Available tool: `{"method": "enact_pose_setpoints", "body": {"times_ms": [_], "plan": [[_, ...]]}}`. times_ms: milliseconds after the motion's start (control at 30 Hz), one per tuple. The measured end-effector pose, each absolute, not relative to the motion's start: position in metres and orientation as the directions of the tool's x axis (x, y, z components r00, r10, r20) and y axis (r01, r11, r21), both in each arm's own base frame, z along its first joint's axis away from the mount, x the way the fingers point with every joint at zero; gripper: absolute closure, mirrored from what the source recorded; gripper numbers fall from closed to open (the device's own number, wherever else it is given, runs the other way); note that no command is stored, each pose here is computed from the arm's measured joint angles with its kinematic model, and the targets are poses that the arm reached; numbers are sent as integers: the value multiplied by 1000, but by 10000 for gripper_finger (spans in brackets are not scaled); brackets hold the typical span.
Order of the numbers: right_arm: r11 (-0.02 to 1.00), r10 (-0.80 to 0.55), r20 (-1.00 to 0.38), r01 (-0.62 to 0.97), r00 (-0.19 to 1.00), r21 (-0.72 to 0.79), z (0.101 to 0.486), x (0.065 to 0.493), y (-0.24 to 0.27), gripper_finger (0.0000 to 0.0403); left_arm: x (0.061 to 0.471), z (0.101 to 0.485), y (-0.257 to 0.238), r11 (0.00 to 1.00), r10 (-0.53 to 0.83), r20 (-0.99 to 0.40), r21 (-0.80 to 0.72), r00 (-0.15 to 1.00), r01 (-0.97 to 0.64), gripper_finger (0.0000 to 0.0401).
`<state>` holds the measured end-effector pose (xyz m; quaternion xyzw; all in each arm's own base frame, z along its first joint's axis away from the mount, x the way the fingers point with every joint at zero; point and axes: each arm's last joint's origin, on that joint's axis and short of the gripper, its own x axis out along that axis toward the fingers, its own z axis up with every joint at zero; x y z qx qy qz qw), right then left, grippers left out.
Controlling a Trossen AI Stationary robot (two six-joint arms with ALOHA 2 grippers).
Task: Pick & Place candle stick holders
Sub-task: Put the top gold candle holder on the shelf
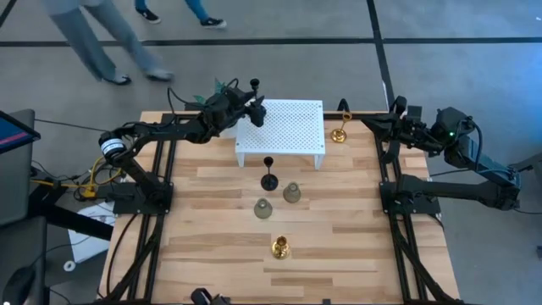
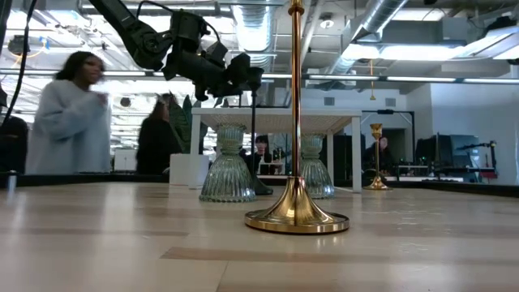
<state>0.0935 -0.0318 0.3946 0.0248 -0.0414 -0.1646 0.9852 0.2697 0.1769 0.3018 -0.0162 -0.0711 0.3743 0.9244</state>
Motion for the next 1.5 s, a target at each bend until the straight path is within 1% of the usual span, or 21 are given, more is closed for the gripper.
{"method": "enact_pose_setpoints", "body": {"times_ms": [133, 267, 400, 533, 733, 900, 1033, 1267, 1500], "plan": [[945, -326, 73, 322, 942, 62, 395, 94, -32, 403, 270, 302, 177, 719, 694, 119, -83, 710, -690, 187], [945, -326, 73, 322, 943, 63, 395, 94, -32, 403, 270, 302, 177, 719, 694, 119, -83, 710, -690, 171], [945, -326, 73, 322, 943, 63, 395, 94, -32, 403, 270, 303, 175, 722, 691, 124, -75, 712, -688, 171], [945, -325, 73, 321, 943, 65, 395, 94, -32, 403, 268, 306, 174, 719, 691, 133, -22, 711, -695, 168], [945, -325, 73, 320, 943, 65, 395, 94, -32, 403, 259, 321, 169, 719, 687, 179, -28, 705, -694, 156], [945, -324, 73, 319, 943, 65, 395, 94, -32, 403, 248, 338, 160, 737, 662, 235, -34, 712, -675, 157], [946, -323, 73, 319, 944, 64, 395, 94, -32, 403, 239, 347, 149, 752, 649, 206, -28, 732, -659, 162], [946, -323, 73, 319, 944, 64, 395, 94, -32, 403, 231, 360, 118, 839, 539, 179, -26, 823, -544, 165], [946, -323, 73, 319, 944, 62, 394, 94, -32, 403, 223, 368, 87, 889, 455, 156, -24, 876, -458, 165]]}}
